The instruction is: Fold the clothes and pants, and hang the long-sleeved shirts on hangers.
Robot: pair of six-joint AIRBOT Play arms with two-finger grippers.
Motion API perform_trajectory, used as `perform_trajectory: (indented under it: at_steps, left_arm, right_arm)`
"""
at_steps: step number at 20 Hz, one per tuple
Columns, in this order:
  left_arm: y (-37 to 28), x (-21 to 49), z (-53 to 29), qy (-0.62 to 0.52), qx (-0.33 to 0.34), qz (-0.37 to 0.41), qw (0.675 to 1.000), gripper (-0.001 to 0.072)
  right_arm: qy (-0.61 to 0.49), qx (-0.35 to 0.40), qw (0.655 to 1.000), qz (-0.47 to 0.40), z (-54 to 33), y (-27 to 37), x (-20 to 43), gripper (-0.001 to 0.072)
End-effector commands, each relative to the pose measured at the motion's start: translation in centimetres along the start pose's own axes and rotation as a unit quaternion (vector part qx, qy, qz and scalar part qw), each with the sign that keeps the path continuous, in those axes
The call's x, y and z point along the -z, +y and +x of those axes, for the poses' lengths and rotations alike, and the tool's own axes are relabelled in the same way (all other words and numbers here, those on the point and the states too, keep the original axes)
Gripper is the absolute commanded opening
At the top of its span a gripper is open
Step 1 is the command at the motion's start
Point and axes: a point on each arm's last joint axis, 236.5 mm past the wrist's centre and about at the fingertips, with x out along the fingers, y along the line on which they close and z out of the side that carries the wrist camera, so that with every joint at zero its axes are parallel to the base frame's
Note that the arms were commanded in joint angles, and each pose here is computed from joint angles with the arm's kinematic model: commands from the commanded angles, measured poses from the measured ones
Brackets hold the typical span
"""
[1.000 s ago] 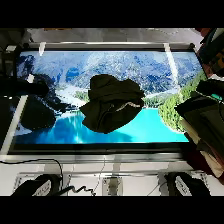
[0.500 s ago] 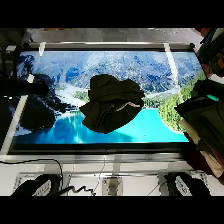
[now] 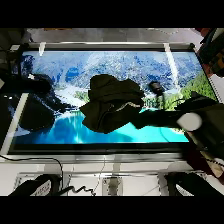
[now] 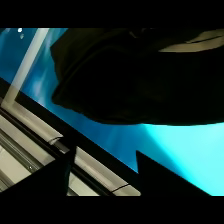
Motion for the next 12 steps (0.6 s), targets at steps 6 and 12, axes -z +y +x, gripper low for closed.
perform_trajectory:
  at_steps: [6, 12]
  left_arm:
    - [0.2, 0.6, 2.0, 0.020, 0.004, -0.005, 1.000, 0.0326]
    - [0.2, 0.6, 2.0, 0.020, 0.004, -0.005, 1.000, 0.0327]
  right_arm:
    - [0.127, -0.026, 0.991, 0.014, 14.0, 4.8, 4.3, 0.0695]
    - [0.185, -0.009, 0.982, 0.030, 17.9, 5.1, 2.4, 0.0703]
